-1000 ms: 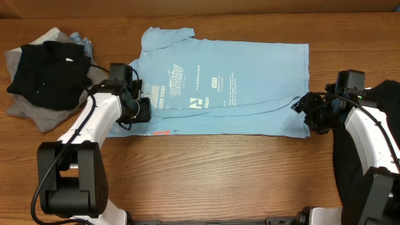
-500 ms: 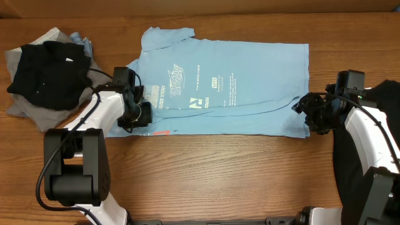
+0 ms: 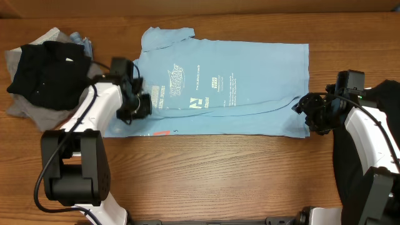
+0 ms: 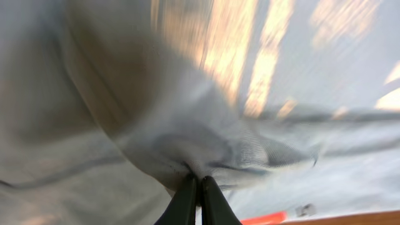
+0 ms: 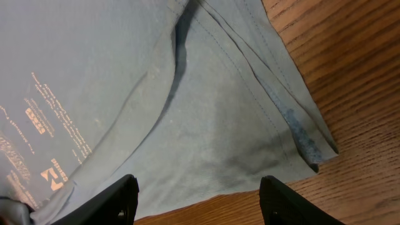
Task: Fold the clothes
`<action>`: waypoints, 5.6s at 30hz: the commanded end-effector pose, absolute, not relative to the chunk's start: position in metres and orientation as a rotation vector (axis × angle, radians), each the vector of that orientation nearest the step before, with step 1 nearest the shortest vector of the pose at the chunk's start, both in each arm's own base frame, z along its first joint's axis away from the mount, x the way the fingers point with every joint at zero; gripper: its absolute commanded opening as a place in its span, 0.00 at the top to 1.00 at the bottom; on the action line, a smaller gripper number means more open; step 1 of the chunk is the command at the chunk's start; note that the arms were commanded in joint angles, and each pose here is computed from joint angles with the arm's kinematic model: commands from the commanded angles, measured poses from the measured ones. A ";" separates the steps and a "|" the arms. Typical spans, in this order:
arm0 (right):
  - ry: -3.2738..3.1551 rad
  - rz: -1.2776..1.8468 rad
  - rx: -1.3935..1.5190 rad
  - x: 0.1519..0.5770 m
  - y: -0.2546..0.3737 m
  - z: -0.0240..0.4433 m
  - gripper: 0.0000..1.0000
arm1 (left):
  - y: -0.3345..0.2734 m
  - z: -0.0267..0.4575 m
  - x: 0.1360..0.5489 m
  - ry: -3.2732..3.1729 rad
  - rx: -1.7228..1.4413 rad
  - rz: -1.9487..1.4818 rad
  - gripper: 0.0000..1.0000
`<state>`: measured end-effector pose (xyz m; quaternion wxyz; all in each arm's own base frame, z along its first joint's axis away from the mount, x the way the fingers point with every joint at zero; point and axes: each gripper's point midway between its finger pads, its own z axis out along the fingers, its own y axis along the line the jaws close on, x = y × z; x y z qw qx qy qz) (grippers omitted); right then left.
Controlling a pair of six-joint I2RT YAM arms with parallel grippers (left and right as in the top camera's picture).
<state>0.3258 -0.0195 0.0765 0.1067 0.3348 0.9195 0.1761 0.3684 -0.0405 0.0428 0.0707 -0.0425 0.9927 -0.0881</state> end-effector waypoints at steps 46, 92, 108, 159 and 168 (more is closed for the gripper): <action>2.667 0.580 0.907 0.333 -0.006 0.057 0.82 | -0.153 0.063 0.391 2.797 0.451 -0.451 0.96; 2.687 1.022 1.073 0.346 0.053 -0.001 0.96 | -0.165 0.059 0.380 2.819 0.509 -0.452 0.95; 2.476 0.994 1.017 0.400 0.055 0.016 0.96 | -0.163 0.057 0.373 2.850 0.509 -0.451 0.95; 2.544 0.893 0.655 0.376 0.054 0.087 0.96 | -0.228 0.019 0.389 2.729 0.710 -0.436 0.96; 2.582 0.848 0.620 0.369 0.052 0.081 0.95 | -0.202 0.023 0.432 2.647 0.509 -0.169 0.96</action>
